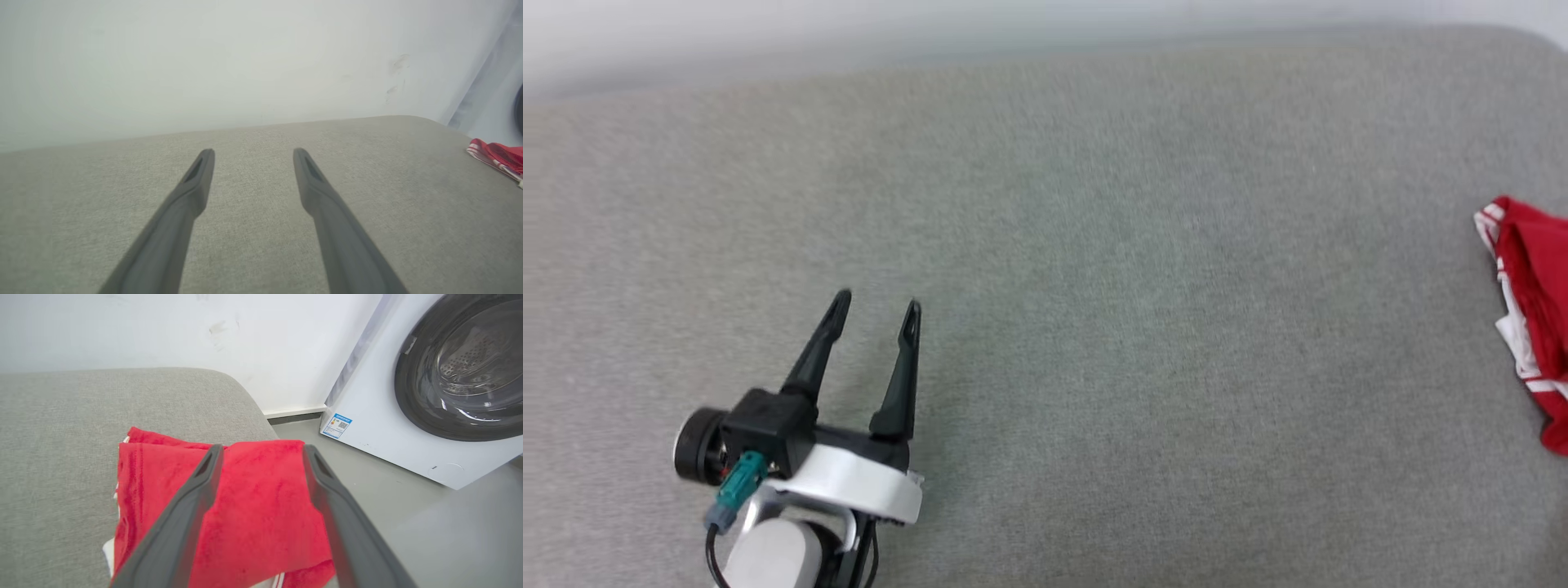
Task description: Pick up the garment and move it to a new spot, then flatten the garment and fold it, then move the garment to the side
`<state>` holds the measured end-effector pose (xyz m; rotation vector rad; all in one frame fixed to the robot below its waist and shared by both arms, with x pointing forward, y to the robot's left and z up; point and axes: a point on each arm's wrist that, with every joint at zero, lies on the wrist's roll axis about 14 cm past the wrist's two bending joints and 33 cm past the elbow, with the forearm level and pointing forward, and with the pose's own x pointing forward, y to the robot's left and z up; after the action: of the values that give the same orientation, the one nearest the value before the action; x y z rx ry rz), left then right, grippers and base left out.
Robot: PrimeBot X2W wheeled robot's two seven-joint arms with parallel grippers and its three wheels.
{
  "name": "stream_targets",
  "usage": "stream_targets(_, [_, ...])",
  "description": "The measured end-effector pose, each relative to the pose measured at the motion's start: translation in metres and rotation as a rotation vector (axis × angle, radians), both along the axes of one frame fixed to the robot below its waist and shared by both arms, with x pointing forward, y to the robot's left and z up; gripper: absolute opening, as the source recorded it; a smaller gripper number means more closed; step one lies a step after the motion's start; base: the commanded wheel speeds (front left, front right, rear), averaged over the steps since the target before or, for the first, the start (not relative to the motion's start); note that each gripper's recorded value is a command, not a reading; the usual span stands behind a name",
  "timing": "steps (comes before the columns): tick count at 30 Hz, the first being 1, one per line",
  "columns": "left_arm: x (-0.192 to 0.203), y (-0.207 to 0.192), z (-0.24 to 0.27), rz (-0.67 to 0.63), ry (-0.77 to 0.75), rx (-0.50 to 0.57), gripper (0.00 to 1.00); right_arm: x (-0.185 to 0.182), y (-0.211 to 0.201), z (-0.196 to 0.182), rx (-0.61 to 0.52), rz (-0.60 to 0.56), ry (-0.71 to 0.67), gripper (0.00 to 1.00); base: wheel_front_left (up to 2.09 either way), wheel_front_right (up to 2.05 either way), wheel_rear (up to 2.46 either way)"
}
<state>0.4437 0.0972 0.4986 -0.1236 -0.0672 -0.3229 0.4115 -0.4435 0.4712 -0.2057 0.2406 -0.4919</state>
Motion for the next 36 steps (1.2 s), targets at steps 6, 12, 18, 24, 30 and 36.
stream_targets(6, [-0.028, 0.026, 0.008, 0.089, 0.005, 0.005, 1.0, -0.007, 0.045, 0.01, 0.05, 0.094, -0.114, 1.0, 0.0, 0.0, 0.0])
stream_targets(12, [-0.052, 0.054, 0.012, 0.183, 0.007, 0.017, 1.0, -0.012, 0.108, 0.022, 0.119, 0.209, -0.216, 1.0, 0.0, 0.0, 0.0])
stream_targets(18, [-0.073, 0.072, 0.018, 0.244, -0.006, 0.021, 1.0, -0.026, 0.178, 0.041, 0.185, 0.344, -0.274, 1.0, 0.0, 0.0, 0.0])
stream_targets(24, [-0.089, 0.084, 0.019, 0.286, -0.013, 0.025, 1.0, -0.04, 0.229, 0.064, 0.234, 0.472, -0.307, 1.0, 0.0, 0.0, 0.0])
stream_targets(30, [-0.097, 0.085, 0.019, 0.29, -0.015, 0.036, 1.0, -0.058, 0.243, 0.073, 0.245, 0.511, -0.311, 1.0, 0.0, 0.0, 0.0])
stream_targets(36, [-0.107, 0.084, 0.015, 0.291, -0.01, 0.052, 1.0, -0.075, 0.246, 0.076, 0.256, 0.518, -0.309, 1.0, 0.0, 0.0, 0.0])
